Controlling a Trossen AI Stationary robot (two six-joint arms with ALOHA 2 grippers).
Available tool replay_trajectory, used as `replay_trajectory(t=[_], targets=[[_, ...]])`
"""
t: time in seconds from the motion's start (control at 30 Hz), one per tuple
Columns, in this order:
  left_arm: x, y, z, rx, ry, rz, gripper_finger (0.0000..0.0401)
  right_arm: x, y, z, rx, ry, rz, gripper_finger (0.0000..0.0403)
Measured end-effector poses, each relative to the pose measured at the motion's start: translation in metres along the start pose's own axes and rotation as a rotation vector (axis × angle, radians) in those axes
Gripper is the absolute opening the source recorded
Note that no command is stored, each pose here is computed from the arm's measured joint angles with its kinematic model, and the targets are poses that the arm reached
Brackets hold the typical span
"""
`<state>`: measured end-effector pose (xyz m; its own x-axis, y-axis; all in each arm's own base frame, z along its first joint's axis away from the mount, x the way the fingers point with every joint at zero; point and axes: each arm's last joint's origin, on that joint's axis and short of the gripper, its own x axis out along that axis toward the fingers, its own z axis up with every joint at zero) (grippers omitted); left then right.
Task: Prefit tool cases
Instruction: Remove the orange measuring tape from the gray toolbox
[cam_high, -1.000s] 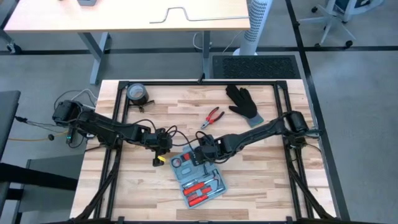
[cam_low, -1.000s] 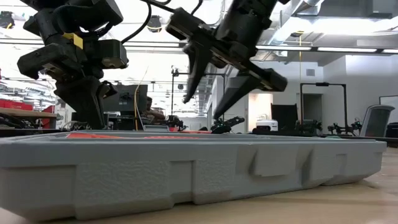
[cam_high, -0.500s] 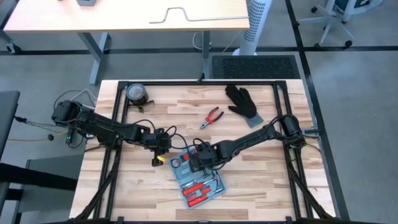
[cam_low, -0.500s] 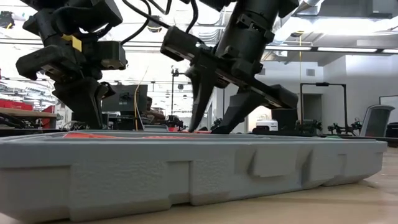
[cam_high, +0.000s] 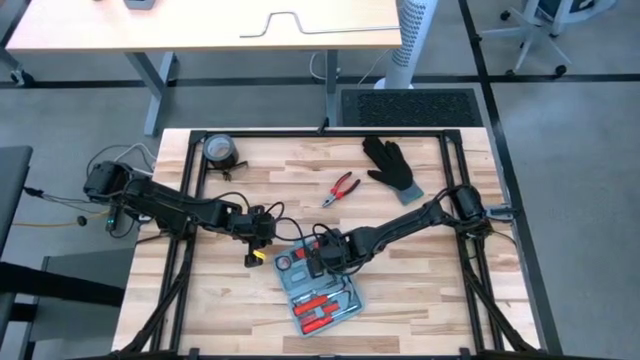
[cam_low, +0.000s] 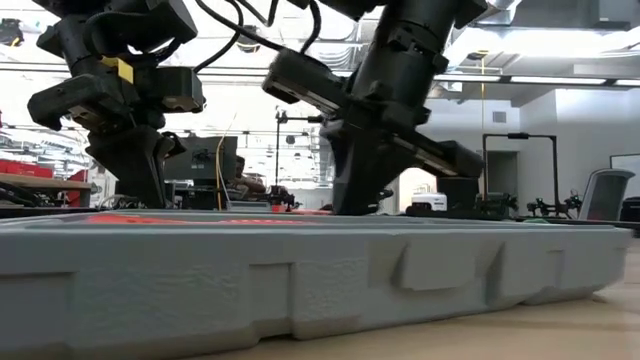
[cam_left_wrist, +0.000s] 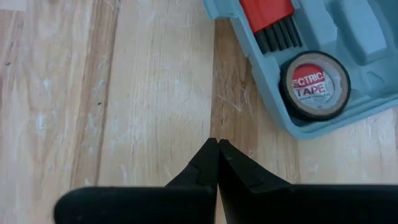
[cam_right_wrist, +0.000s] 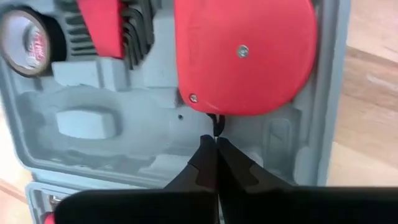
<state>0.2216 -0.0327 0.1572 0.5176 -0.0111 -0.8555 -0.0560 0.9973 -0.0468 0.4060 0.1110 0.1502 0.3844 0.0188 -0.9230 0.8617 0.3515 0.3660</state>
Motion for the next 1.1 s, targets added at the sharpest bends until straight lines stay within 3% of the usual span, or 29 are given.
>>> replay_trajectory(t=[0.27,0.67,0.87,1.1], targets=[[0.000,0.000,0.000,0.003,0.004,0.000,0.0000,-0.028,0.021,0.005,0.021,-0.159,0.208,0.0002],[0.000,0.001,-0.004,0.002,0.039,0.003,0.0000,-0.048,0.025,0.016,0.025,-0.298,0.250,0.0001],[0.000,-0.001,-0.008,-0.026,0.074,0.007,0.0000,-0.063,0.021,0.046,-0.037,-0.347,0.242,0.0000],[-0.001,-0.005,-0.009,-0.103,0.077,0.003,0.0000,-0.081,0.003,0.100,-0.177,-0.351,0.174,0.0000]])
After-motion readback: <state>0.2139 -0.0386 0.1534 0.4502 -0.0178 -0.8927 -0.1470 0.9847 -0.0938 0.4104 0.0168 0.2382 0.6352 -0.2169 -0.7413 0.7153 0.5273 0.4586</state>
